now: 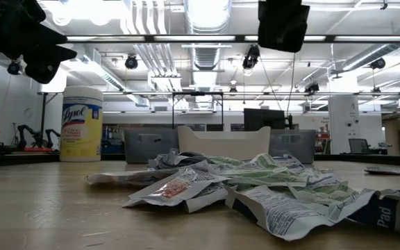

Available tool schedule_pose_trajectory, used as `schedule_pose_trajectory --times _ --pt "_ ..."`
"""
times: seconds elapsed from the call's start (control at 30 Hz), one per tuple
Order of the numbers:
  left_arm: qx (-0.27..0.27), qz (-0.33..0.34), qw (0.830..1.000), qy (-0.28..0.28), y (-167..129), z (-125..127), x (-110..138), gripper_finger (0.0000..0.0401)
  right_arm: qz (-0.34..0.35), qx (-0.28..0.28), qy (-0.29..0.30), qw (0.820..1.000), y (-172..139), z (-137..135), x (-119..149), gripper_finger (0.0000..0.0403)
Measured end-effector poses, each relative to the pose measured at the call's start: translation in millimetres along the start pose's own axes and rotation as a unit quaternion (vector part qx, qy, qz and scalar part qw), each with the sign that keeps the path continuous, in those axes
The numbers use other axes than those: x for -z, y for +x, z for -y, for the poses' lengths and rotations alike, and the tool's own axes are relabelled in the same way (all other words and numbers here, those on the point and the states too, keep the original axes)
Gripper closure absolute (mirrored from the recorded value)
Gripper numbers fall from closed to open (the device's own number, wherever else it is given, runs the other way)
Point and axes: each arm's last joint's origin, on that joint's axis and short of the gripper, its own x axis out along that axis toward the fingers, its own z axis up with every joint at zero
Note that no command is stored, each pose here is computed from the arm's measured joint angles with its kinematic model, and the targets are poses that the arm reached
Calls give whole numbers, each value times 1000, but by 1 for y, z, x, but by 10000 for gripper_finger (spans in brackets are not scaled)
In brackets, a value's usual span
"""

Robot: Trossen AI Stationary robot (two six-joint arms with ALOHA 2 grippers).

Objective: Pick & Place First Aid Supplies
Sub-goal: Put the right blue bandage pack into the right black bin

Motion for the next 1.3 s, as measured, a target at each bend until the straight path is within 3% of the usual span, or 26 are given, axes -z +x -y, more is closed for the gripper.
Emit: schedule_pose_trajectory --times 0.43,0.8,1.3 --pt "0 0 1000 -6 0 0 0 240 -32 55 47 997 32 22 27 310" --pt "1 0 1000 -7 0 0 0 240 -30 53 13 998 53 41 40 263" --pt "2 0 1000 -8 0 0 0 240 -22 30 5 999 70 51 42 257"
